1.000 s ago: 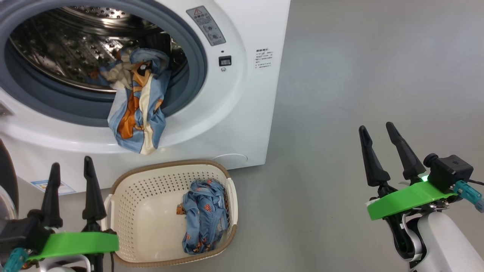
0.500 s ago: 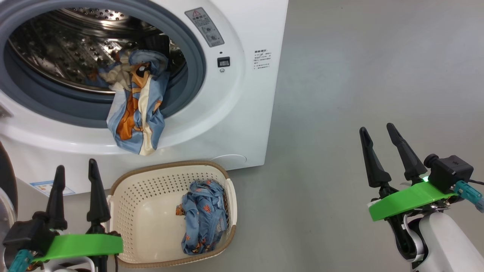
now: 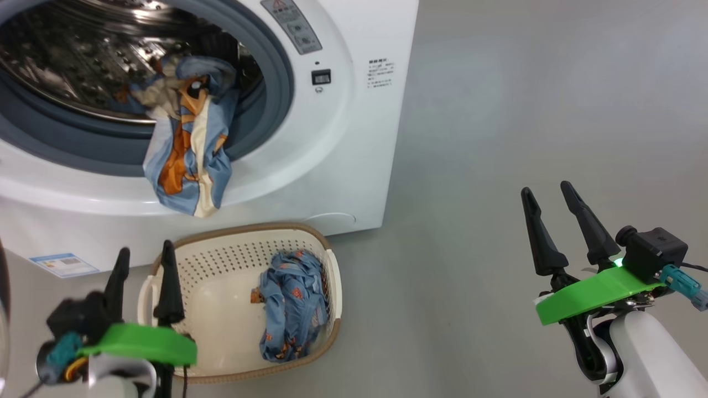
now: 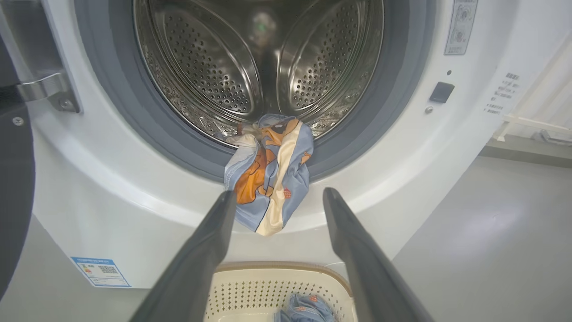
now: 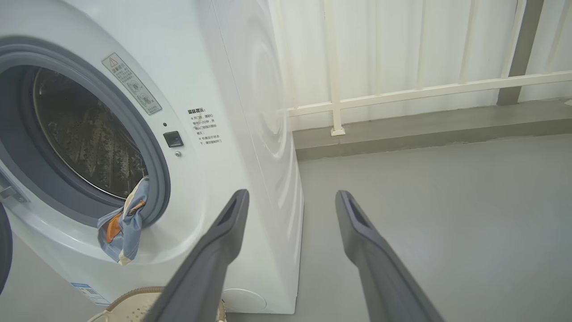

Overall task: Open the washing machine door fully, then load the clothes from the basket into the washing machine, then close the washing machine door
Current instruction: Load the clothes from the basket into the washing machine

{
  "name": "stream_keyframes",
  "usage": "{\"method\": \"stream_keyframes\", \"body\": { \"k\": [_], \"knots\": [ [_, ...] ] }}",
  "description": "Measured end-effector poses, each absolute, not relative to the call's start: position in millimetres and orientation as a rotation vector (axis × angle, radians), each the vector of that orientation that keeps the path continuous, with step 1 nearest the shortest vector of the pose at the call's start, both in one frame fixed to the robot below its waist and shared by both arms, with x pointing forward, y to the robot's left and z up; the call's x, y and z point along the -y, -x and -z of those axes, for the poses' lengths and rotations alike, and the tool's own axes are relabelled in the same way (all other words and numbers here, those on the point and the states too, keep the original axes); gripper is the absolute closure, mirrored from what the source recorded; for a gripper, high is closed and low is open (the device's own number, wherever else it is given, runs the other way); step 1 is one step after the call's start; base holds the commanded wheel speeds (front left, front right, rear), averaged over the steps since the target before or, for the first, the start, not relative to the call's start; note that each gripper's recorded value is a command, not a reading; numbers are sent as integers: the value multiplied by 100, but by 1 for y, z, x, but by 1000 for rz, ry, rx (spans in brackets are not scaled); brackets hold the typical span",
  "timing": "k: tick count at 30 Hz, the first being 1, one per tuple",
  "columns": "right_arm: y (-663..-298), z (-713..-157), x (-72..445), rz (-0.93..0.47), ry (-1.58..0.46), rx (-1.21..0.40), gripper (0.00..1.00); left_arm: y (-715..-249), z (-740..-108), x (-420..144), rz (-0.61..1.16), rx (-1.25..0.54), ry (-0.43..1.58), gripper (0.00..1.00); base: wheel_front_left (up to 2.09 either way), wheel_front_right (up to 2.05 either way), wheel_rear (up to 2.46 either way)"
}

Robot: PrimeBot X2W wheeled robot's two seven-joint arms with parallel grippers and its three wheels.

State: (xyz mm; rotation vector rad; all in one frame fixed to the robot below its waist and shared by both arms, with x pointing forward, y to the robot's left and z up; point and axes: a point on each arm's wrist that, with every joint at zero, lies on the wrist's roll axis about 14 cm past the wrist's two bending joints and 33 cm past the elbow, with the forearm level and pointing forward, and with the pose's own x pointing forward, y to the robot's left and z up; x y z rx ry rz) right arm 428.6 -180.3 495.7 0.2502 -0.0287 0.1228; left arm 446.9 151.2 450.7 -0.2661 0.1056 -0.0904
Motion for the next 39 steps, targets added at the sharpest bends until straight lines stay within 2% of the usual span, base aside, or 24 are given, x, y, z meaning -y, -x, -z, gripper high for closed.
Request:
{"method": "stream_keyframes", "body": {
  "k": [15, 22, 29, 39],
  "knots": [
    [-445, -475, 199, -46, -261, -4, 0, -511, -370, -119, 183, -379, 212, 0, 0, 0, 0],
    [-454, -455, 208, -2, -262, -35, 0, -555, -339, -121, 171, -446, 188, 0, 0, 0, 0],
    [-459, -439, 217, 35, -258, -65, 0, -574, -307, -109, 188, -501, 182, 0, 0, 0, 0],
    [-458, -427, 229, 80, -251, -91, 0, -592, -284, -124, 64, -538, 208, 0, 0, 0, 0]
  ]
}}
